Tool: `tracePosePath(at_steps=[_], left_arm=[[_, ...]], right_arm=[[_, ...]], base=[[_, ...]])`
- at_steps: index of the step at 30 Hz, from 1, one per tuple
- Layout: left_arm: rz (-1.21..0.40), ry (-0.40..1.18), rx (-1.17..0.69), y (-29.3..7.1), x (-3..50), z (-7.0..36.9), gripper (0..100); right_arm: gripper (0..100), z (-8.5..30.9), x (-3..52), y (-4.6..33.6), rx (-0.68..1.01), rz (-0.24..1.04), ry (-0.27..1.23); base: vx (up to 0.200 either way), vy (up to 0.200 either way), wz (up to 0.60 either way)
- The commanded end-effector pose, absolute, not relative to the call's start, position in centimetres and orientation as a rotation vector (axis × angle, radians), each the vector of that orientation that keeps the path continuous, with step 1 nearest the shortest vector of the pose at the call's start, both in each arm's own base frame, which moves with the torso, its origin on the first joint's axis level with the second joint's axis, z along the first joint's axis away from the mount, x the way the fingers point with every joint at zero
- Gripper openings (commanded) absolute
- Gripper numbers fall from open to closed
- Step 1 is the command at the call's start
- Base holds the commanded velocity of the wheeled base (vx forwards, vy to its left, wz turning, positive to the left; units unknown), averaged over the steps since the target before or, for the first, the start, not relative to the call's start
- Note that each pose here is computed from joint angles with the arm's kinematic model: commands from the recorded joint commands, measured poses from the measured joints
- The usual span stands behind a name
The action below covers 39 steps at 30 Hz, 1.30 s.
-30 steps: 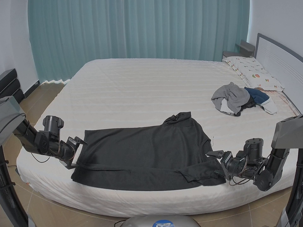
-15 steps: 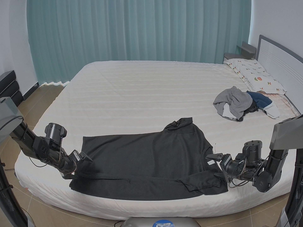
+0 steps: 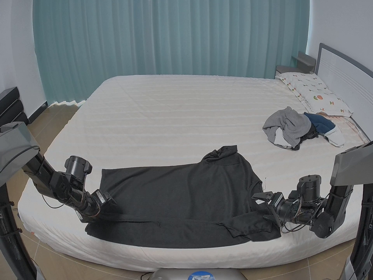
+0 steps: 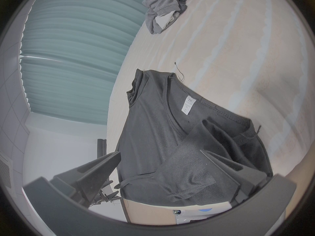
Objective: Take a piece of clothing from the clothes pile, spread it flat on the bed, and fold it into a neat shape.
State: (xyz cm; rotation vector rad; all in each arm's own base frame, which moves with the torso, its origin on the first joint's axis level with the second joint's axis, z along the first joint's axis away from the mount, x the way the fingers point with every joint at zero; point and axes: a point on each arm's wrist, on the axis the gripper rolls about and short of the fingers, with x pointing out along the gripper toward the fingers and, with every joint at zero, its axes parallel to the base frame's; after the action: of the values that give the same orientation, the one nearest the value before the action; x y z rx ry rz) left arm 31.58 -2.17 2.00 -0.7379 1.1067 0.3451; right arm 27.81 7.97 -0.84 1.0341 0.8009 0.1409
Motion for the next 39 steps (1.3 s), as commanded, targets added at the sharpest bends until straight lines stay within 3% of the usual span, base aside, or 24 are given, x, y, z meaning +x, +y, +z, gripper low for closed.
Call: tracePosePath(at_steps=[1,6,11,21,25,31,39], left_arm=[[0.389,1.049,-0.789,-2.3,33.4,1.1,100],[0.421,0.925,-0.905,-1.3,35.0,0.7,100],[0.506,0.837,-0.909,0.6,35.6,0.1,100],[0.516,0.803,-0.913,1.2,35.2,0.8,100],[0.474,0.794,-0.949,1.8,34.8,2.0,100],[0.293,0.904,-0.975,1.7,33.6,2.2,100],[0.248,0.942,-0.946,1.2,32.7,2.1,100]], right_arm=[[100,-1.0,27.8,8.0,1.025,0.142,0.804],[100,-1.1,27.7,8.0,1.02,0.14,0.809],[100,-1.2,27.5,8.0,1.022,0.147,0.798],[100,-1.3,27.4,7.9,1.021,0.15,0.795],[100,-1.3,27.4,7.9,1.021,0.15,0.795],[100,-1.3,27.4,7.9,1.021,0.15,0.795],[100,-1.4,27.4,8.0,1.008,0.155,0.796]], base=[[0.0,0.0,0.0],[0.0,0.0,0.0],[0.0,0.0,0.0],[0.0,0.0,0.0],[0.0,0.0,0.0],[0.0,0.0,0.0],[0.0,0.0,0.0]])
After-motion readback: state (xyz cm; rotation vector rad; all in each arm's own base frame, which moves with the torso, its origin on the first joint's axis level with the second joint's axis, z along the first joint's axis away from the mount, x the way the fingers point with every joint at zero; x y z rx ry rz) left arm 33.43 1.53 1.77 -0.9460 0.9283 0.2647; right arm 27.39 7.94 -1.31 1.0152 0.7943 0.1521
